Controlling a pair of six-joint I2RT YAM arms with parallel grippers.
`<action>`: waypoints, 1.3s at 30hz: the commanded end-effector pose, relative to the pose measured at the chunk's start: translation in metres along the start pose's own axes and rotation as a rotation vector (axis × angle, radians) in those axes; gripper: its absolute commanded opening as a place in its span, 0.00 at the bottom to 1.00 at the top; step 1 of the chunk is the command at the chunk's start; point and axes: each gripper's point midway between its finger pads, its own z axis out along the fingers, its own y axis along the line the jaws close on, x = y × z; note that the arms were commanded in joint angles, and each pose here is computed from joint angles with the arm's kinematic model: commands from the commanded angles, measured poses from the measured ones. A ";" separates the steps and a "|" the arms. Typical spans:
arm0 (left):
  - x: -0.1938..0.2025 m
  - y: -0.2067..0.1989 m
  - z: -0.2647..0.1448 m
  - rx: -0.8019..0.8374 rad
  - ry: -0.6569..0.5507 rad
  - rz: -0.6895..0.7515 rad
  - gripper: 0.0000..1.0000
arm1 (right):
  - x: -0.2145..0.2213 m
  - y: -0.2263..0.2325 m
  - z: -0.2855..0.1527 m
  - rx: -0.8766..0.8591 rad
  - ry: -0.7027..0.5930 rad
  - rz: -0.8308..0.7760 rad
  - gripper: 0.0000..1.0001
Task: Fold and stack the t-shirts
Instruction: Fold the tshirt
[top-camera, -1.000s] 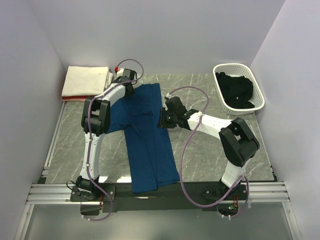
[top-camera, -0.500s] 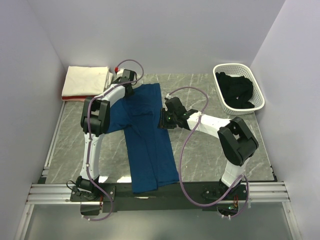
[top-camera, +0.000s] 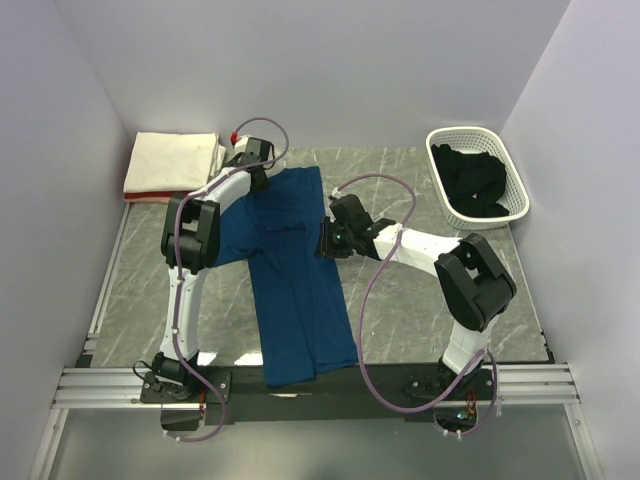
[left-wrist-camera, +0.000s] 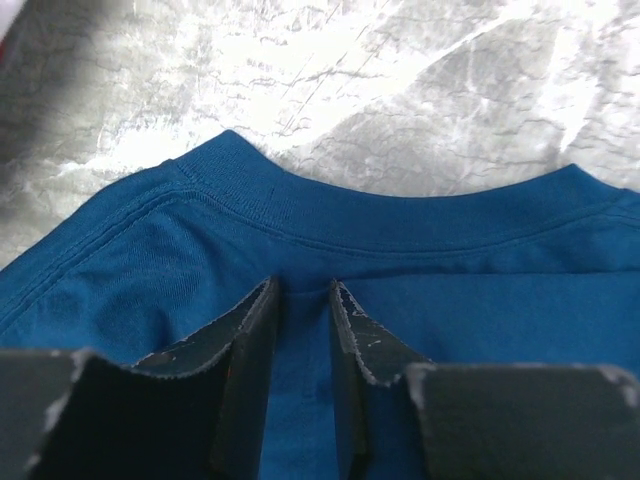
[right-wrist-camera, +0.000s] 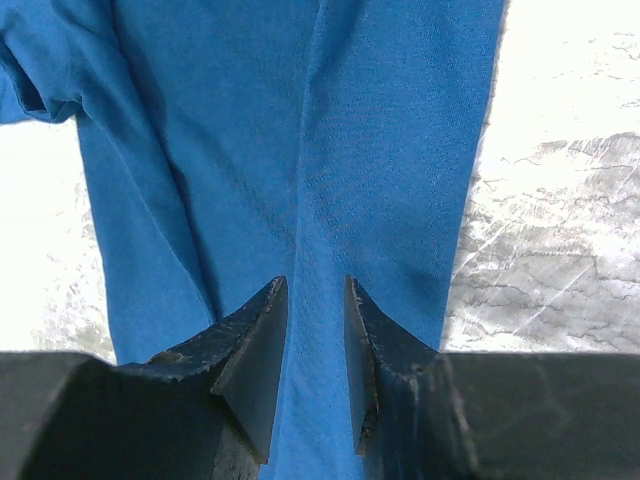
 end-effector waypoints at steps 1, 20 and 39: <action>-0.036 -0.015 -0.034 0.067 -0.071 -0.019 0.33 | -0.018 0.008 0.002 -0.022 -0.037 -0.006 0.36; -0.032 -0.004 -0.034 0.024 -0.073 0.002 0.38 | -0.027 0.008 0.007 -0.007 -0.051 -0.008 0.36; -0.016 -0.006 -0.016 0.013 -0.025 0.006 0.41 | -0.023 0.004 0.010 -0.005 -0.039 -0.002 0.36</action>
